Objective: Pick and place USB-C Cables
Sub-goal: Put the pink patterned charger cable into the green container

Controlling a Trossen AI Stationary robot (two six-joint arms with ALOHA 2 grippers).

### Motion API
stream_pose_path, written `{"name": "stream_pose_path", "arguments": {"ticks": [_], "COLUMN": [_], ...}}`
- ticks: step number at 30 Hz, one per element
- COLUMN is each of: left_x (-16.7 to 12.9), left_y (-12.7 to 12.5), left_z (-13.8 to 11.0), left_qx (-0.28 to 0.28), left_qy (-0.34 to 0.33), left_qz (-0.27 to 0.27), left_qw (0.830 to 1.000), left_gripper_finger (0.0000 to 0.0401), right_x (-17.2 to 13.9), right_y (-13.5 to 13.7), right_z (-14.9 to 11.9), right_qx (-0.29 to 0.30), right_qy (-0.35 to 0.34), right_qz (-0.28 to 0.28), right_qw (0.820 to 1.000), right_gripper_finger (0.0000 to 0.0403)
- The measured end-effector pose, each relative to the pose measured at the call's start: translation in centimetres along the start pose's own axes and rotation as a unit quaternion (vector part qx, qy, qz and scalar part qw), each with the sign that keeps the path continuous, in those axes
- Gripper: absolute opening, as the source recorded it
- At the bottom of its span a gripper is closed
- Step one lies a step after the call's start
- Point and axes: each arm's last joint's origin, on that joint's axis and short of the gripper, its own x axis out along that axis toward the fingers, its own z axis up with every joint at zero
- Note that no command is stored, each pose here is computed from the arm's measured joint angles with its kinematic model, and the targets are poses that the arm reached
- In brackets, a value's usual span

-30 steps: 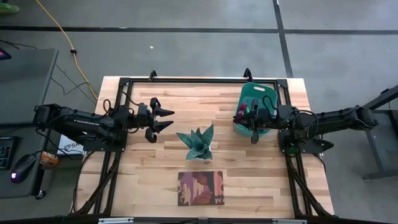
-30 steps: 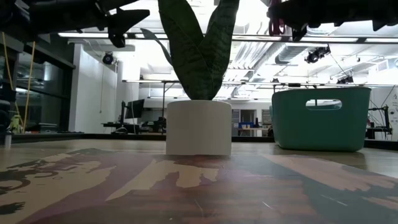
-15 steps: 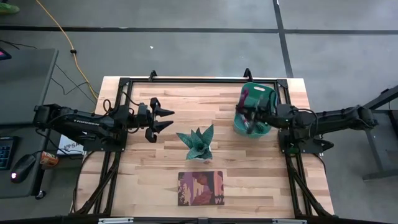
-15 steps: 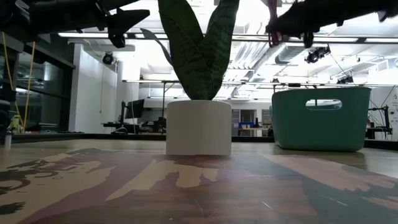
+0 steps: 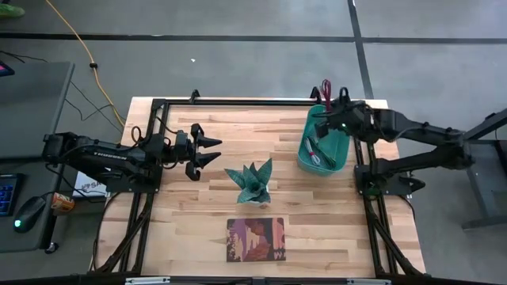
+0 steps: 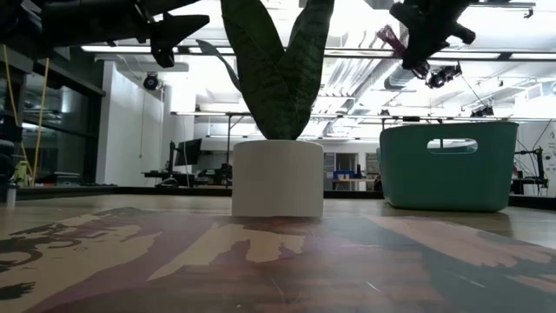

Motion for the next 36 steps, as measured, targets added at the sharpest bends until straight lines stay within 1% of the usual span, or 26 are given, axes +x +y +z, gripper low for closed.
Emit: {"name": "stream_pose_path", "arguments": {"ticks": [3,5,8,13,17,22,28,33,36], "left_x": [0.0,0.0,0.0,0.0,0.0,0.0,0.0,0.0,0.0], "left_y": [0.0,0.0,-0.1,-0.1,-0.1,-0.1,-0.1,-0.1,-0.1], "left_z": [0.0,0.1,0.3,0.4,0.4,0.4,0.4,0.4,0.4], "left_qx": [-0.011,-0.019,-0.021,-0.021,-0.021,-0.021,-0.021,-0.021,-0.021], "left_qy": [0.000,-0.004,-0.017,-0.018,-0.018,-0.018,-0.018,-0.018,-0.018], "left_qz": [0.000,-0.001,-0.003,-0.003,-0.003,-0.003,-0.003,-0.003,-0.003], "left_qw": [1.000,1.000,1.000,1.000,1.000,1.000,1.000,1.000,1.000], "left_gripper_finger": [0.0188,0.0188,0.0188,0.0188,0.0188,0.0188,0.0188,0.0188,0.0188], "right_x": [1.0,2.3,4.8,8.7,10.5,11.6,12.2,12.2,12.2], "right_y": [0.4,0.6,0.6,0.1,-0.6,-1.2,-1.4,-1.3,-1.3], "right_z": [-0.3,-1.4,-4.0,-8.6,-11.0,-12.5,-13.2,-13.1,-13.1], "right_qx": [-0.010,-0.015,-0.026,-0.015,0.004,0.021,0.034,0.041,0.052], "right_qy": [0.052,0.107,0.201,0.294,0.314,0.316,0.308,0.303,0.305], "right_qz": [0.010,0.016,0.009,0.013,0.023,0.028,0.033,0.035,0.033], "right_qw": [0.999,0.994,0.979,0.956,0.949,0.948,0.950,0.951,0.950], "right_gripper_finger": [0.0006,0.0006,0.0006,0.0010,0.0009,0.0007,0.0007,0.0007,0.0015]}}
